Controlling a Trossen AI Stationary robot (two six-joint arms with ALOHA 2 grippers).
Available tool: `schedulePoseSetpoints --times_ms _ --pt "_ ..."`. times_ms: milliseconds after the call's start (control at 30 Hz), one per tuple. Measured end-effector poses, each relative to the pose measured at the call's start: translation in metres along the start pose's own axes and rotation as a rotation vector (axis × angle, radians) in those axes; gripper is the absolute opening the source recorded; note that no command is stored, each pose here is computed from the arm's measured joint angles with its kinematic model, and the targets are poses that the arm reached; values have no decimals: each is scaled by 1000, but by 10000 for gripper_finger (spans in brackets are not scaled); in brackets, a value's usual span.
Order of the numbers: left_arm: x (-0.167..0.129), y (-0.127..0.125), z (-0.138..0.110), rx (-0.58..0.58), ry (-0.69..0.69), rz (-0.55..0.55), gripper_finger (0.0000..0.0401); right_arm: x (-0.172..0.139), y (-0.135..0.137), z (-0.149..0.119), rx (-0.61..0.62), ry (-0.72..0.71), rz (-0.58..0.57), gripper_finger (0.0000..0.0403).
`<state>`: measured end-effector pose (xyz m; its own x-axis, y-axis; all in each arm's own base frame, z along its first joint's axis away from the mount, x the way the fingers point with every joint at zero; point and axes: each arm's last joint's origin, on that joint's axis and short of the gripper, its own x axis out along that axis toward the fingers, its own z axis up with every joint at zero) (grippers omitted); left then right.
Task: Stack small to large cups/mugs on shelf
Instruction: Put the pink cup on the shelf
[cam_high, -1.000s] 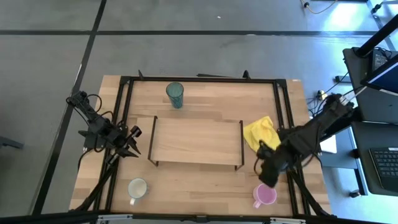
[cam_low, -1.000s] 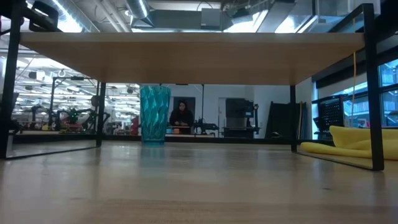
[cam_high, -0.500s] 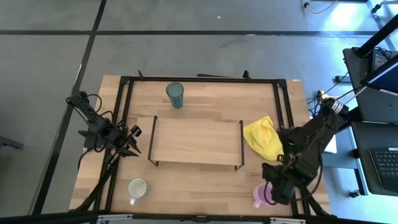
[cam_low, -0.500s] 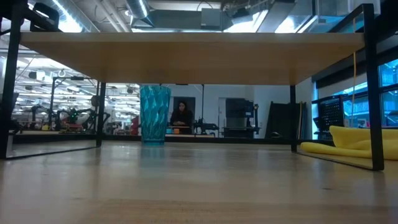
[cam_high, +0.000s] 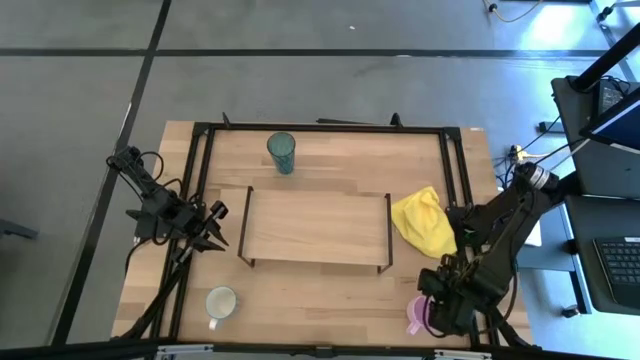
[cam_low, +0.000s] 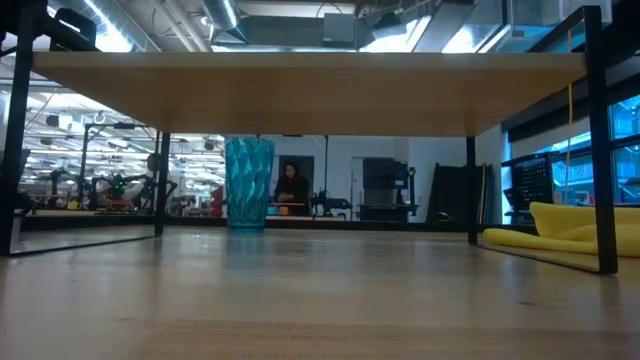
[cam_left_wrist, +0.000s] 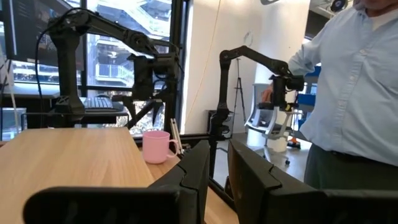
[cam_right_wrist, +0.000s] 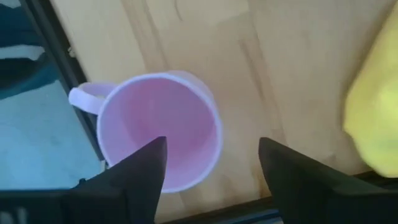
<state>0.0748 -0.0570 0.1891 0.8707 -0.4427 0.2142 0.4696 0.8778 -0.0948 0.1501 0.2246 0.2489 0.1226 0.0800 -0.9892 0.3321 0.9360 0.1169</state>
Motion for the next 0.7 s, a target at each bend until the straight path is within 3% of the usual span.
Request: schedulePoseSetpoints --times_ms 300,533,700 --pt "0 0 0 -7 -1 0 53 29 11 1 26 28 -102 256" --pt "0 0 0 -10 -4 0 53 51 16 0 113 58 -178 255" --pt "0 0 1 -11 -7 -1 53 56 16 4 137 56 -197 213"
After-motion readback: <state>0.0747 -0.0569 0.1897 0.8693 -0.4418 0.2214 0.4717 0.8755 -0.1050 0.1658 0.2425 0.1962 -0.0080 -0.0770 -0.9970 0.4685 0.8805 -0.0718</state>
